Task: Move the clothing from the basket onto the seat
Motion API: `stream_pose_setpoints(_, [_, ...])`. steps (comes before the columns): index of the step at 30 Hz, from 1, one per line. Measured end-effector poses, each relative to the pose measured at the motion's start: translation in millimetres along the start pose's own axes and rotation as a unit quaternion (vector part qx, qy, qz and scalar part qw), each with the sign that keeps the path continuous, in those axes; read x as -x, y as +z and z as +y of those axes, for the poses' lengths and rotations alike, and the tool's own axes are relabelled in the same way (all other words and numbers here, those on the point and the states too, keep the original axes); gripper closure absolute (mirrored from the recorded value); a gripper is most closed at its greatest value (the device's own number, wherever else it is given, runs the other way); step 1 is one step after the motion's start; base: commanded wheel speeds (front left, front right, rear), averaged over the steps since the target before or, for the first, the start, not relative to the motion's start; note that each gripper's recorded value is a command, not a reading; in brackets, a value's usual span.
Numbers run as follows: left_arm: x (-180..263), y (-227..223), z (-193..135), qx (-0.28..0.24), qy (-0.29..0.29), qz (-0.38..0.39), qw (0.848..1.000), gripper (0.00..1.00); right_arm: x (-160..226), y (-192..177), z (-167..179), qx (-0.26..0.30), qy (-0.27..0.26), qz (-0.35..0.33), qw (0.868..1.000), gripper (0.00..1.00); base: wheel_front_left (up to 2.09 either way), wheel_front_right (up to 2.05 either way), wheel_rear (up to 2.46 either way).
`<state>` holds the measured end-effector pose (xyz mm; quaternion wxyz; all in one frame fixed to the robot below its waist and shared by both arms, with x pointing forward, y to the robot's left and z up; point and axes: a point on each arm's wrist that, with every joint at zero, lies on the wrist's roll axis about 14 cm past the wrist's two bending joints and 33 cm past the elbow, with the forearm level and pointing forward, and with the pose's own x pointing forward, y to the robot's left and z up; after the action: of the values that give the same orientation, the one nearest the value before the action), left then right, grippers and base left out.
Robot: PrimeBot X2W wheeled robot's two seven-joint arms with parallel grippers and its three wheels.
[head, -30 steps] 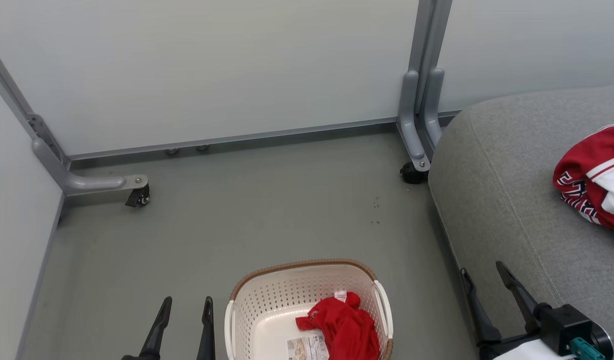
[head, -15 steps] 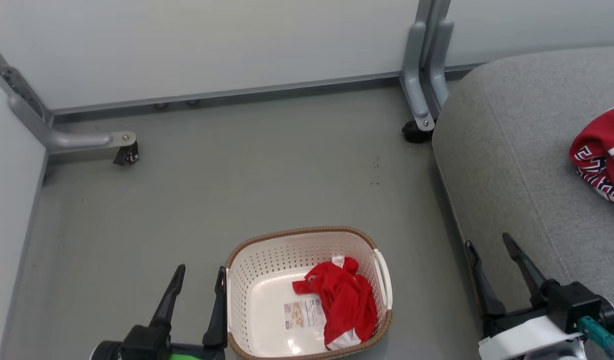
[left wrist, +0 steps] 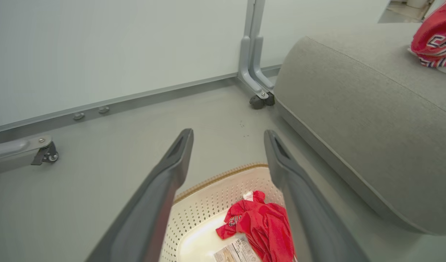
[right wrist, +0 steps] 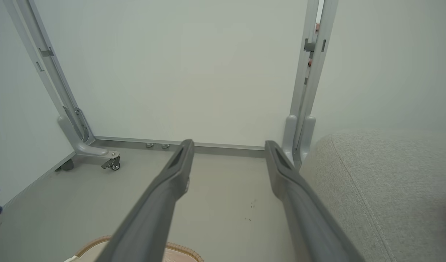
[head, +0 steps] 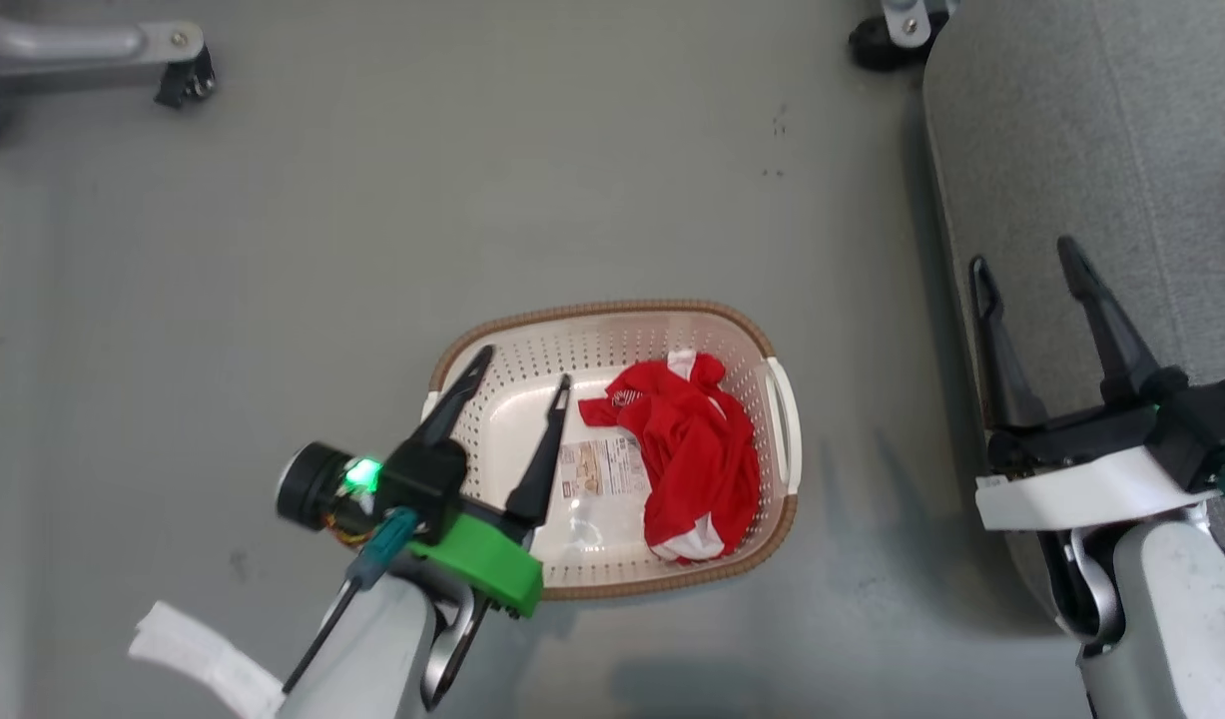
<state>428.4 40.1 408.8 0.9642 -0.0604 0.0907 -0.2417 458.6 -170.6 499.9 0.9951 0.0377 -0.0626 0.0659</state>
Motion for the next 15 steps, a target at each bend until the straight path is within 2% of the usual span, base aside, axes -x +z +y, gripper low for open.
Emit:
stream_pose_setpoints(2, [-18,-15,-9,-0.005,-0.036,0.022,0.999,0.00,-13,-9,-3,0.004,0.002,0.002,1.000,0.00,0.00,0.00,0.00])
stream_pose_setpoints(6, [-47,-46,-12,0.009,-0.073,0.066,0.995,0.00,-34,-26,-9,0.011,0.004,0.006,1.000,0.00,0.00,0.00,0.00])
stream_pose_setpoints(15, [-87,-128,-25,0.024,-0.145,0.172,0.974,0.00,-60,-70,-34,0.029,-0.012,0.024,0.999,0.00,0.00,0.00,0.00])
